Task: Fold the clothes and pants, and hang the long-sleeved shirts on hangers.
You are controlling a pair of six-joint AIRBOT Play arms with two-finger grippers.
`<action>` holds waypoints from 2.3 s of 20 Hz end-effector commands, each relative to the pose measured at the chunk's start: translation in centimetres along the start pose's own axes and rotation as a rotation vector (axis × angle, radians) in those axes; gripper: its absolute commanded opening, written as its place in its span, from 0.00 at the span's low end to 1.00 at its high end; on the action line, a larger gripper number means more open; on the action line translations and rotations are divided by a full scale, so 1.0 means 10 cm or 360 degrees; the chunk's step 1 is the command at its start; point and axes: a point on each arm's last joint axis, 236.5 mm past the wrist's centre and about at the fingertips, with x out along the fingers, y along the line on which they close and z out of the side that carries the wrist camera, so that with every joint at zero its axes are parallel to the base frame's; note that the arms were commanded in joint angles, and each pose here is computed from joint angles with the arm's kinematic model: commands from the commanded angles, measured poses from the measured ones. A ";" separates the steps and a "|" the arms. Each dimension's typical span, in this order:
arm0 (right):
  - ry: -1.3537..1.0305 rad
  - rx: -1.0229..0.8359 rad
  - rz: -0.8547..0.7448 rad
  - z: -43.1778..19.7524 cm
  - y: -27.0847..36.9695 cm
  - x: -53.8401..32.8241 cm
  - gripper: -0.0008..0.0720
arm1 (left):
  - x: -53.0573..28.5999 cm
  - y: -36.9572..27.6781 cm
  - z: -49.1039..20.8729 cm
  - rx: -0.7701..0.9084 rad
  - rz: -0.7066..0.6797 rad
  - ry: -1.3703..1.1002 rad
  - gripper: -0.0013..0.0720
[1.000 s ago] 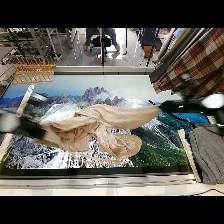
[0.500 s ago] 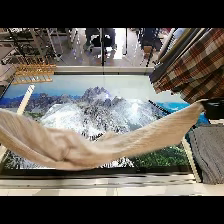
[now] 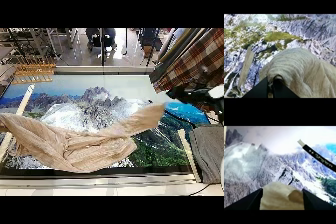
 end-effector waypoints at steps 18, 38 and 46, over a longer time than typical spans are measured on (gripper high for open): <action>0.1224 0.0061 0.0409 -3.21 0.83 0.82 0.03 | 0.06 0.30 -0.36 -0.0150 -0.0006 0.0204 0.05; 0.0774 -0.0284 0.0048 -1.68 0.43 -0.20 0.65 | 0.14 0.30 -0.39 -0.0162 -0.0026 0.0238 0.05; 0.0796 0.0007 0.0331 -2.07 0.51 0.97 0.65 | 0.14 0.30 -0.39 -0.0162 -0.0026 0.0238 0.05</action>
